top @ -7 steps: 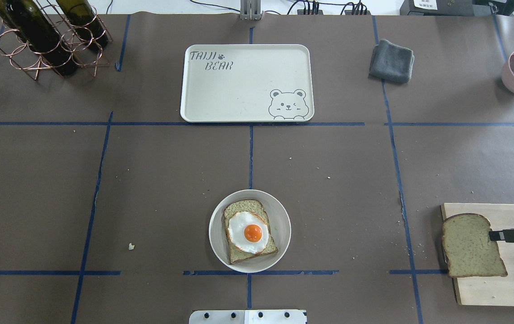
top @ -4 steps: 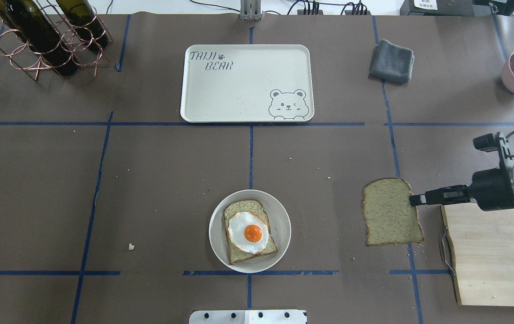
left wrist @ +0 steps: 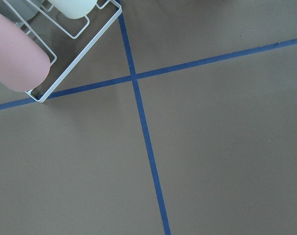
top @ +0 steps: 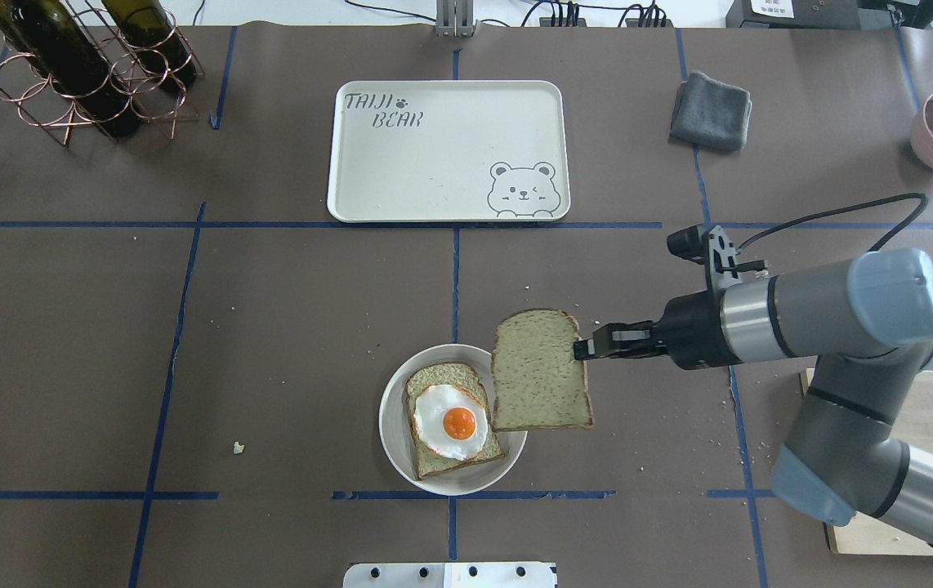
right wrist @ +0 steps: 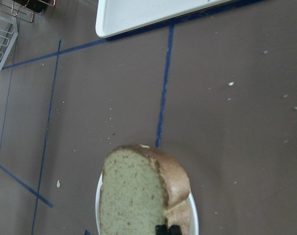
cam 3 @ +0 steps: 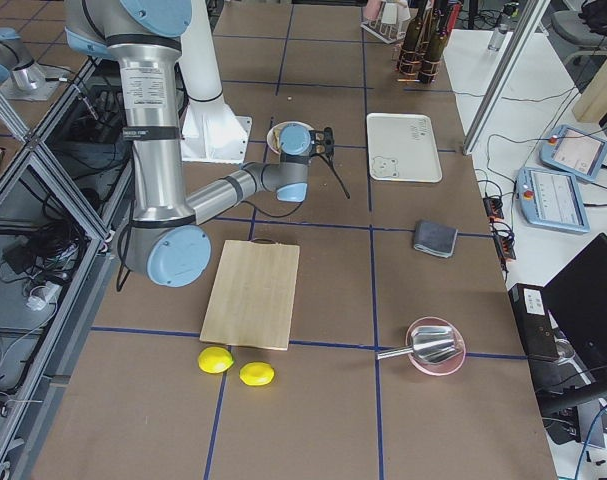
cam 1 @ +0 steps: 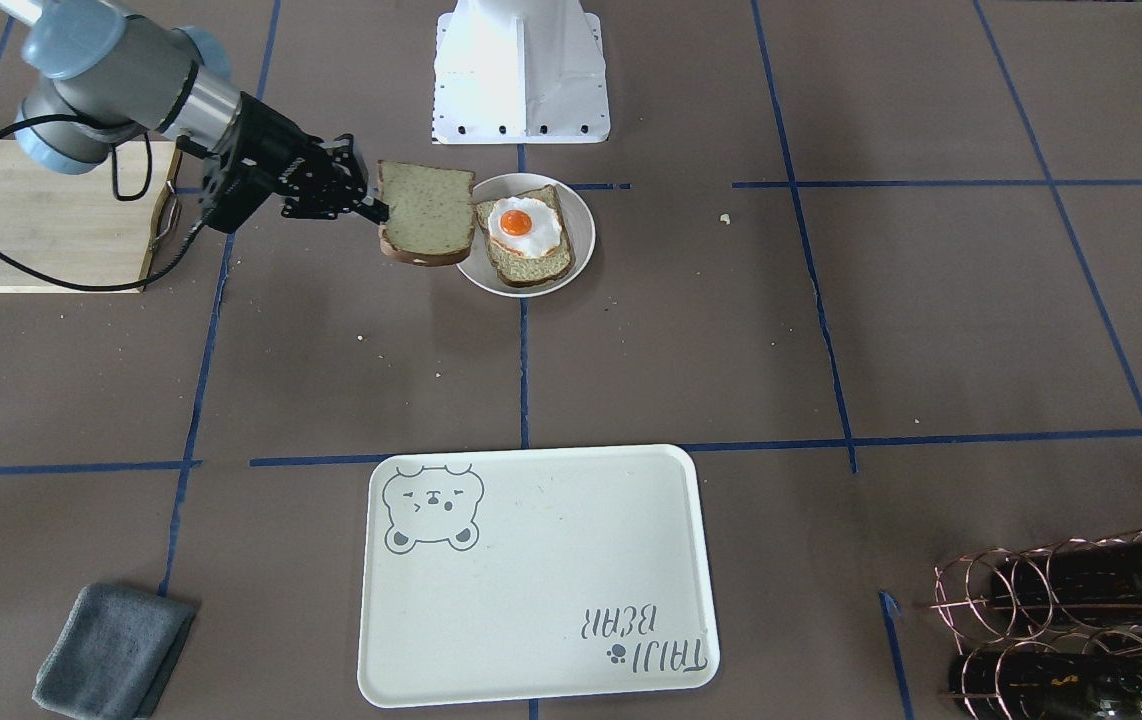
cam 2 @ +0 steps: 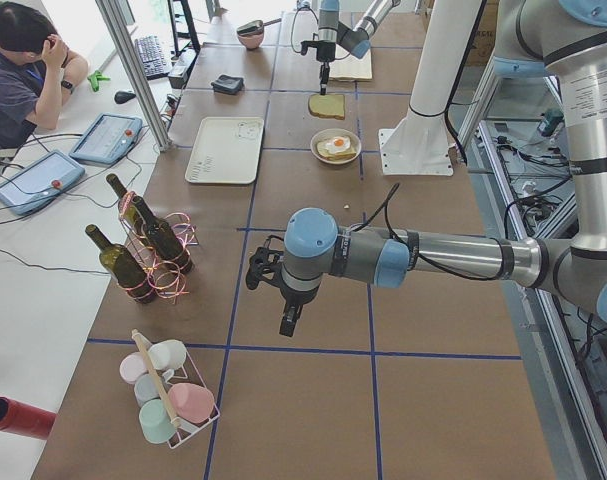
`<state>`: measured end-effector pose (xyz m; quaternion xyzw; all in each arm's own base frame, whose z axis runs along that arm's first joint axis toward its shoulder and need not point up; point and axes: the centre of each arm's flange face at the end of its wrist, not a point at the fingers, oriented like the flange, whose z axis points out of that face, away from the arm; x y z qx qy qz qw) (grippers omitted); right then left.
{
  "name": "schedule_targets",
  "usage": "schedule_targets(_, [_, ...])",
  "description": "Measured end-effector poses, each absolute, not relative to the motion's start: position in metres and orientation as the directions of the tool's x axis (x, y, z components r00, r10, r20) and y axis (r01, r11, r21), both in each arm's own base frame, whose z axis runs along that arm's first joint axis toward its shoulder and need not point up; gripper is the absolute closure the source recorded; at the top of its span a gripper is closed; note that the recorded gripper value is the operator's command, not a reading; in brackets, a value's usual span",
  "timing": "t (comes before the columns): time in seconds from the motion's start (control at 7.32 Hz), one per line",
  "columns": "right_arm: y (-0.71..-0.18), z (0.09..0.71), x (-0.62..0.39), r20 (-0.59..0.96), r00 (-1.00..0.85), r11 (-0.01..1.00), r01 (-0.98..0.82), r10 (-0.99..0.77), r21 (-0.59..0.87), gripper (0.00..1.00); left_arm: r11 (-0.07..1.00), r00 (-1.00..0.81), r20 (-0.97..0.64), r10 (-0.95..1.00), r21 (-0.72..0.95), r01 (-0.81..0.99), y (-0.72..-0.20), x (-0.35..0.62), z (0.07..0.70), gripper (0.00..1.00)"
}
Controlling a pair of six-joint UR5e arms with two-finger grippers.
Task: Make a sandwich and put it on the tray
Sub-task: 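Carry the bread slice over the plate and lay it on the egg, then open the right gripper and withdraw it away from the plate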
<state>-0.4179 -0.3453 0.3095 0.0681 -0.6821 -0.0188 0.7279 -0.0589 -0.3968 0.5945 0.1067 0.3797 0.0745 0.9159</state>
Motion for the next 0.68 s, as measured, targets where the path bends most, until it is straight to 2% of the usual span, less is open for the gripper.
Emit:
schedule_targets(0.27, [-0.321,0.283,-0.476,0.989,0.080,0.989,-0.063,-0.126,0.131,1.00,0.967,0.701,-0.681,0.215,0.248,-0.055,-0.397,-0.059,0.597,0.00])
schedule_targets(0.68, [-0.318,0.289,-0.515,0.985,0.116,0.989,-0.066,-0.128,0.136,1.00,0.969,0.701,-0.682,0.210,0.242,-0.055,-0.395,-0.059,0.599,0.00])
